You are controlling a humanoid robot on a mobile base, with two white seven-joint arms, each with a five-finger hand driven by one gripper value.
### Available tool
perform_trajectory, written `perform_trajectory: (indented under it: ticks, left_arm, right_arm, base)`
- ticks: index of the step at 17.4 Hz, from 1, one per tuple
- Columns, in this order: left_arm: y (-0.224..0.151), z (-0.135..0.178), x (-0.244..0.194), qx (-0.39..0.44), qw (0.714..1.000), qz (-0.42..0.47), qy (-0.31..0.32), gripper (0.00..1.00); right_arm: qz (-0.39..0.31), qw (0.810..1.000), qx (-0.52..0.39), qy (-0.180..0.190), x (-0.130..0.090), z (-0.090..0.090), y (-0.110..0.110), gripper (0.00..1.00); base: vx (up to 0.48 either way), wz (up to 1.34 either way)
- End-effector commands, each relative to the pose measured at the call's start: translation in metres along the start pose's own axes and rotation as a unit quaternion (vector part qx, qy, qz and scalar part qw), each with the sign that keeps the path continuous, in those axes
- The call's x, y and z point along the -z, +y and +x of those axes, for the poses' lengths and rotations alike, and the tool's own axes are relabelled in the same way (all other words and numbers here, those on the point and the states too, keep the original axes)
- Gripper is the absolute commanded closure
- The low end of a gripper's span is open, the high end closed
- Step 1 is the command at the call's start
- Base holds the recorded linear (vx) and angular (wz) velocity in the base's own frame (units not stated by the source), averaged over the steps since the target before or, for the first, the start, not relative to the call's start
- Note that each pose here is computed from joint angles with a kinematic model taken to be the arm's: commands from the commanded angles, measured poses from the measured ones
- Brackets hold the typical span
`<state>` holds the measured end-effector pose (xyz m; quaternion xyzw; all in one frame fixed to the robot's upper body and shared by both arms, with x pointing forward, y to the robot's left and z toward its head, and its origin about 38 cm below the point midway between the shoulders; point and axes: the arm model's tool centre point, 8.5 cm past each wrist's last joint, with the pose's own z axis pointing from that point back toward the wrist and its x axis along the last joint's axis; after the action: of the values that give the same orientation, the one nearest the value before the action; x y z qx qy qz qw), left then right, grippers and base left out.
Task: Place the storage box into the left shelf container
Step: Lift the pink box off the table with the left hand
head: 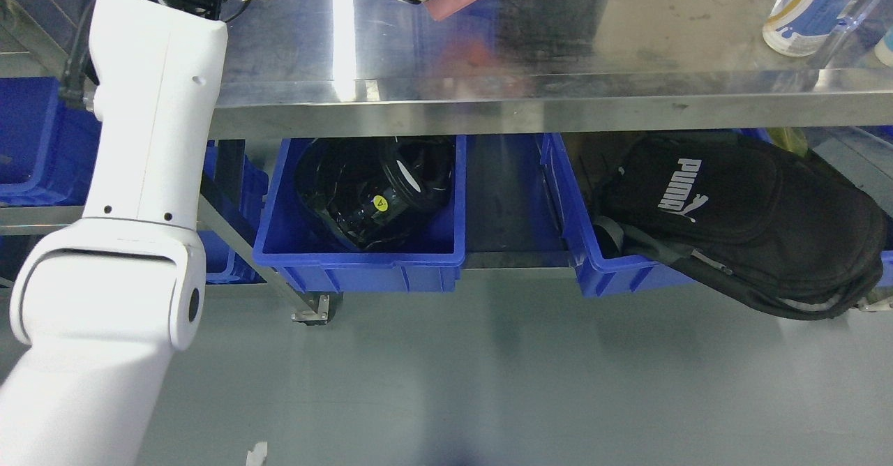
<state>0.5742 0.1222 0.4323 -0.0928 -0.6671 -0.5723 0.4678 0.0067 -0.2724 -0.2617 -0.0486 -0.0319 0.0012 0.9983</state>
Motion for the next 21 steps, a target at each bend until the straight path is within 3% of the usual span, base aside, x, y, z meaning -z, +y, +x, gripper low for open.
perform_trajectory:
  ticks: [1, 3, 7, 9, 13, 17, 21]
  left_arm:
    - [0.019, 0.013, -0.064, -0.014, 0.981, 0.134, -0.142, 1.0]
    - [0.014, 0.013, -0.077, -0.008, 0.961, 0.187, -0.203, 0.99]
    - [-0.03, -0.004, -0.097, 0.006, 0.944, 0.22, -0.247, 0.99]
    - [-0.041, 0.01, -0.105, 0.012, 0.923, 0.258, -0.284, 0.99]
    - [-0.097, 0.01, -0.082, -0.008, 0.89, 0.325, -0.319, 0.99]
    - [-0.171, 0.024, -0.039, -0.069, 0.872, 0.333, -0.353, 0.99]
    - [-0.201, 0.024, -0.039, -0.091, 0.861, 0.338, -0.37, 1.0]
  right_arm:
    - [-0.01, 1.0, 0.002, -0.012, 0.001, 0.01, -0.012, 0.0]
    - [-0.01, 1.0, 0.002, -0.012, 0.001, 0.01, -0.012, 0.0]
    - [-0.011, 1.0, 0.002, -0.013, 0.001, 0.011, -0.012, 0.0]
    - [-0.01, 1.0, 0.002, -0.012, 0.001, 0.01, -0.012, 0.0]
    - [-0.01, 1.0, 0.002, -0.012, 0.001, 0.01, -0.012, 0.0]
    - [-0.011, 1.0, 0.002, -0.013, 0.001, 0.011, -0.012, 0.0]
    - [-0.011, 1.0, 0.002, -0.012, 0.001, 0.01, -0.012, 0.0]
  base:
    - [0.0, 0.0]
    - [0.0, 0.0]
    - [0.0, 0.0]
    - [0.0, 0.0]
    - [0.0, 0.0]
    - [0.0, 0.0]
    - [0.004, 0.03]
